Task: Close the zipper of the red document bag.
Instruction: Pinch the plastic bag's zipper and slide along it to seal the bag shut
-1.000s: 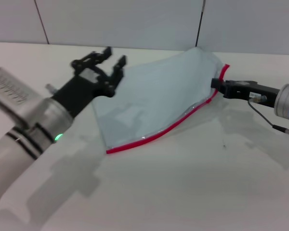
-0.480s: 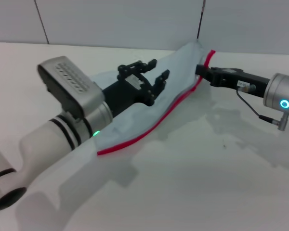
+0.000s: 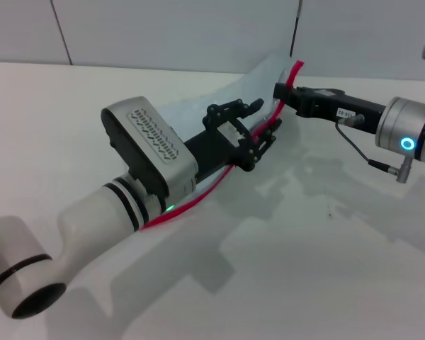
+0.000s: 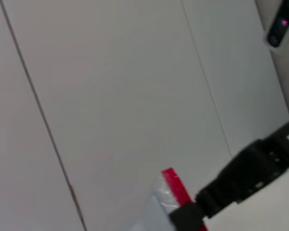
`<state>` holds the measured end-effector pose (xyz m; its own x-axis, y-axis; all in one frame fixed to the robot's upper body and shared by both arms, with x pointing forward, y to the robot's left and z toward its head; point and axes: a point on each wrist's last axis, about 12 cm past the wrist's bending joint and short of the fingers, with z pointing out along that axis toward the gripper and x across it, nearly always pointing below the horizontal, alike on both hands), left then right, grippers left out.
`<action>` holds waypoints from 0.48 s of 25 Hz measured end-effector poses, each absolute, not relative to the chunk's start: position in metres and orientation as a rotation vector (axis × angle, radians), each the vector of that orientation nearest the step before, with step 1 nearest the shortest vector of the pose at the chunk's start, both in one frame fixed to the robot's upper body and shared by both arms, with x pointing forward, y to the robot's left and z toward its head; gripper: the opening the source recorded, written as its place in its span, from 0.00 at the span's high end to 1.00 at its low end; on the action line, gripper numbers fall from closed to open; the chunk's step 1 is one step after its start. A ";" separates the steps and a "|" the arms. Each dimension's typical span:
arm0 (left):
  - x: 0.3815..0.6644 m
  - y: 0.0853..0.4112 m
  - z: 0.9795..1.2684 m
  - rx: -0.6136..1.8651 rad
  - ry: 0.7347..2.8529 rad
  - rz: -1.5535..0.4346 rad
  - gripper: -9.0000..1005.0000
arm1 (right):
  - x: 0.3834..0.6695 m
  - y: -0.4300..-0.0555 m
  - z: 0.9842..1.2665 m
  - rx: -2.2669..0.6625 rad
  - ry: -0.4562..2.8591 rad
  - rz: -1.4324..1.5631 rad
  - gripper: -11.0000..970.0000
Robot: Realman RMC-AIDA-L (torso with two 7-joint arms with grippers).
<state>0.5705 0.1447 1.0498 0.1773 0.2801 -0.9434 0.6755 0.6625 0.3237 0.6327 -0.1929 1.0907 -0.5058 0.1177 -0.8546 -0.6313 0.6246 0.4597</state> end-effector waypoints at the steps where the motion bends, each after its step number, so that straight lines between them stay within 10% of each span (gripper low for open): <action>1: 0.570 0.144 1.049 0.866 1.409 -0.336 0.60 | 0.633 -0.192 1.091 -0.408 1.885 0.983 0.97; 12: 0.568 0.142 1.048 0.883 1.382 -0.222 0.48 | 0.630 -0.183 1.092 -0.430 1.861 1.021 0.97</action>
<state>0.5685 0.1425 1.0483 0.2244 0.3495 -0.9097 0.6168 0.6717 0.4103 0.6301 -0.1833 1.0922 -0.4987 0.1245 -0.8578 -0.6566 0.5918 0.4677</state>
